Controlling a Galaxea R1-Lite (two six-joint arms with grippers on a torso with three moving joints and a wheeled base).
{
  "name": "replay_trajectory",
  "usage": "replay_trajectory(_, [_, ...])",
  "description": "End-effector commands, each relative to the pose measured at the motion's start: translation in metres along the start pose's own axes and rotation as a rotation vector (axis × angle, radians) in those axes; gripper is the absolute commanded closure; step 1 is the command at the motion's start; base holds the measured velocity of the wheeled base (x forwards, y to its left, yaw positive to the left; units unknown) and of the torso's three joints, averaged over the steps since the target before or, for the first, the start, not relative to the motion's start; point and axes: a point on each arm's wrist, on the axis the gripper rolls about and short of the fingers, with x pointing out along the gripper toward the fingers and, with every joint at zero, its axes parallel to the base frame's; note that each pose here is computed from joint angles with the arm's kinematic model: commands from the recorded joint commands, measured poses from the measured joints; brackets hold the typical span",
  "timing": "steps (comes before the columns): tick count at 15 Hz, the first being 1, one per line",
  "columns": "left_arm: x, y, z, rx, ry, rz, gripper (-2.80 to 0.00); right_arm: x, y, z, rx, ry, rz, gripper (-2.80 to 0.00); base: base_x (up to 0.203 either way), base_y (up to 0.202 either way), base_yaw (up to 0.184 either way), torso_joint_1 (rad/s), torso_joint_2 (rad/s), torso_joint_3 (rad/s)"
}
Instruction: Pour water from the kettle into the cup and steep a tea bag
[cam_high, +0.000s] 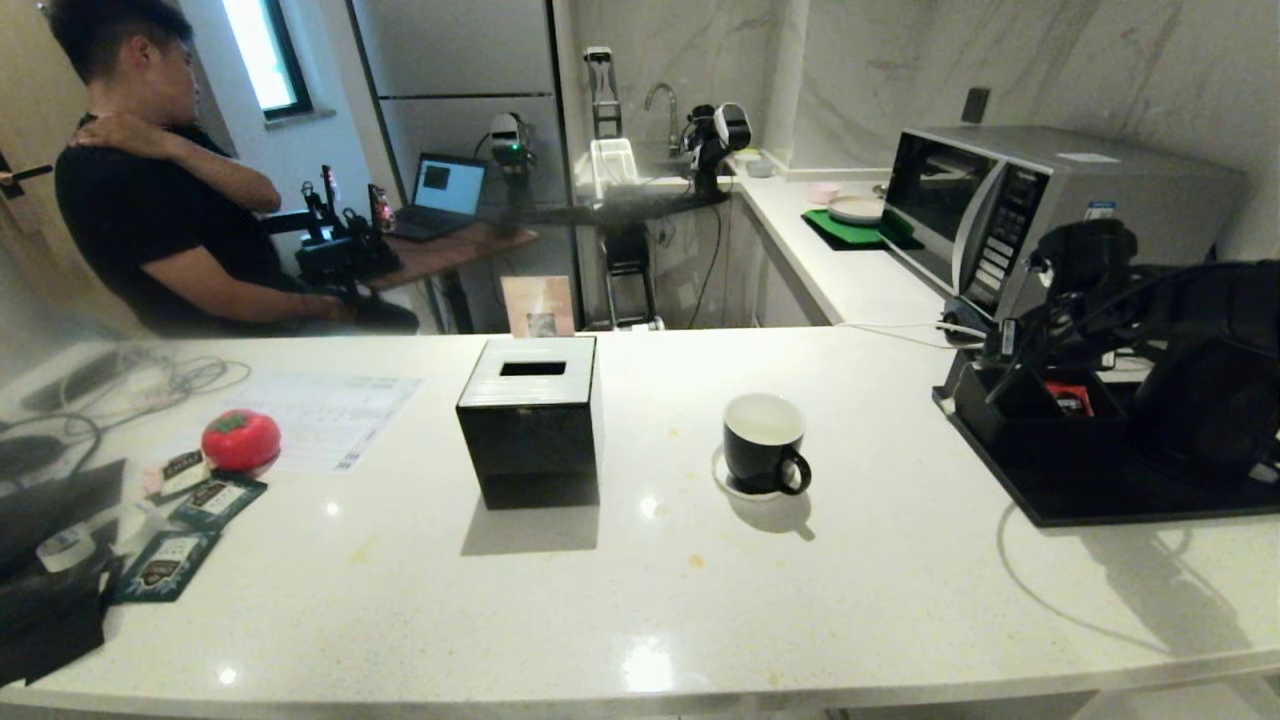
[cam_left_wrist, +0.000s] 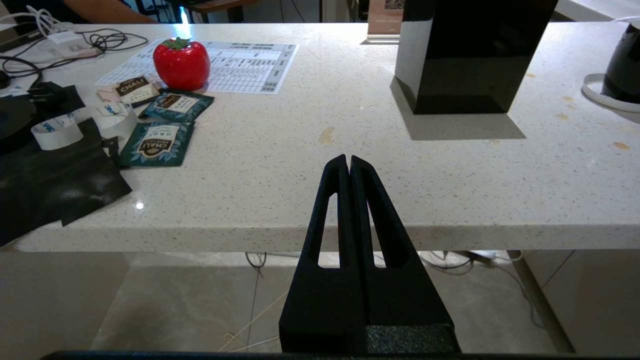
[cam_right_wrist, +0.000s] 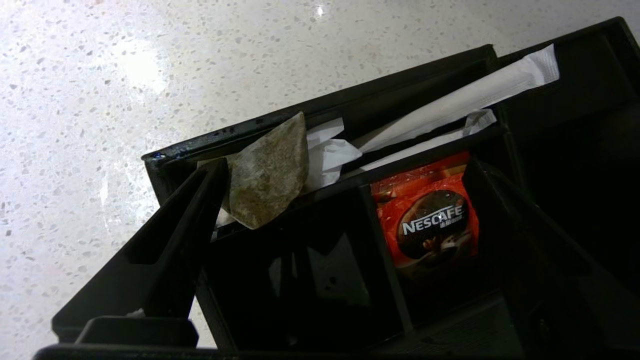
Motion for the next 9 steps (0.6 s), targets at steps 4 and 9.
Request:
replay_trajectory(4, [0.0001, 0.0000, 0.0000, 0.000, 0.001, 0.000, 0.00, -0.0003, 0.0011, 0.0001, 0.000, -0.001, 0.003, -2.80, 0.000, 0.000, 0.000, 0.000, 0.00, 0.000])
replay_trajectory(9, [0.0001, 0.0000, 0.0000, 0.000, 0.001, 0.000, 0.00, 0.0002, 0.0043, -0.0012, -0.004, 0.002, 0.008, -2.80, 0.000, 0.000, 0.000, 0.000, 0.00, 0.000])
